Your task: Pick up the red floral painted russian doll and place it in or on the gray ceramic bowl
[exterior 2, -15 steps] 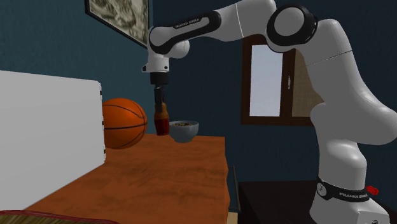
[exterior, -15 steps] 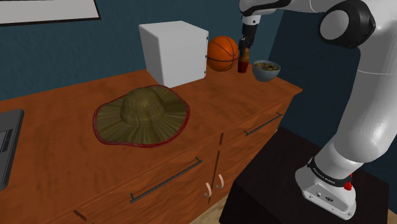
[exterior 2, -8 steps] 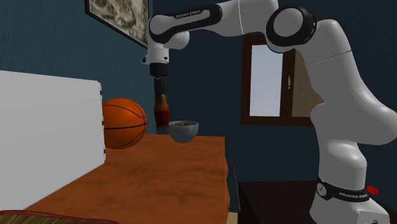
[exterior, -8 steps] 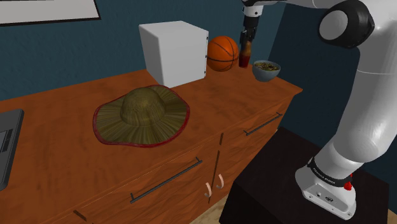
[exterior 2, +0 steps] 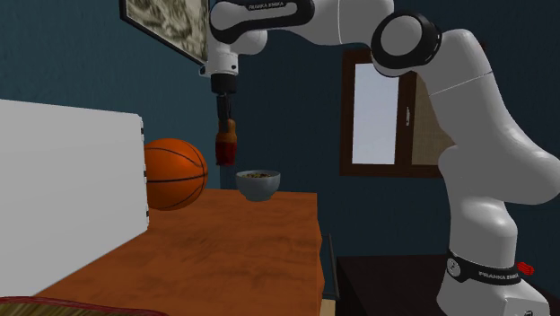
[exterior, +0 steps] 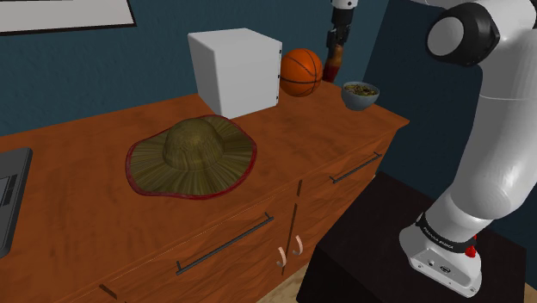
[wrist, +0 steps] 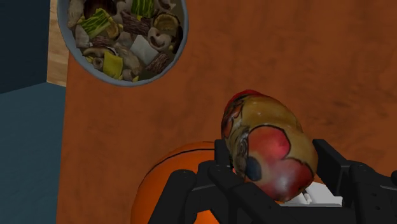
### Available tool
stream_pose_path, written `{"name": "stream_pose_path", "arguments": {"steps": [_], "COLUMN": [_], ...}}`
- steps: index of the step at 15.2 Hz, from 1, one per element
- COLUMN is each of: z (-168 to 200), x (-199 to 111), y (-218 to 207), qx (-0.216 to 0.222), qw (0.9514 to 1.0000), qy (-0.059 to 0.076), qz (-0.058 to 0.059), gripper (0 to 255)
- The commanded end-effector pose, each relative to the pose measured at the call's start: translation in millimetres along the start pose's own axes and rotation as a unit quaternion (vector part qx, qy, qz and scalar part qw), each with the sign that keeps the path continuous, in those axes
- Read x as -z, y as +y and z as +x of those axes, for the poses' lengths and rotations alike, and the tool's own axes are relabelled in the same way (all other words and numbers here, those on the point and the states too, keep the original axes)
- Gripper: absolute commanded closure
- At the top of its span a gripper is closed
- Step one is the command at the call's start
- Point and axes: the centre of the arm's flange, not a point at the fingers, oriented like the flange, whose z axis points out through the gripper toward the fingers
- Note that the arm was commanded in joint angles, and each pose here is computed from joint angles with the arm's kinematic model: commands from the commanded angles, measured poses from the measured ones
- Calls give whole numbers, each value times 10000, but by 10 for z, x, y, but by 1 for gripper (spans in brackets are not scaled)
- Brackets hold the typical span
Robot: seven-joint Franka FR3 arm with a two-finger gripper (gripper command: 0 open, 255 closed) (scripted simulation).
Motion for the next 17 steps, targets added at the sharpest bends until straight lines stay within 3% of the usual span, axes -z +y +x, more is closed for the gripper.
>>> {"name": "stream_pose_path", "arguments": {"steps": [1, 3, 17], "z": [1, 1, -965], "x": [104, 176, 528], "y": [9, 12, 1548], "qx": [0, 0, 0], "qw": [10000, 10000, 10000], "qy": [0, 0, 0], "qz": [0, 0, 0], "gripper": [255, 255, 255]}}
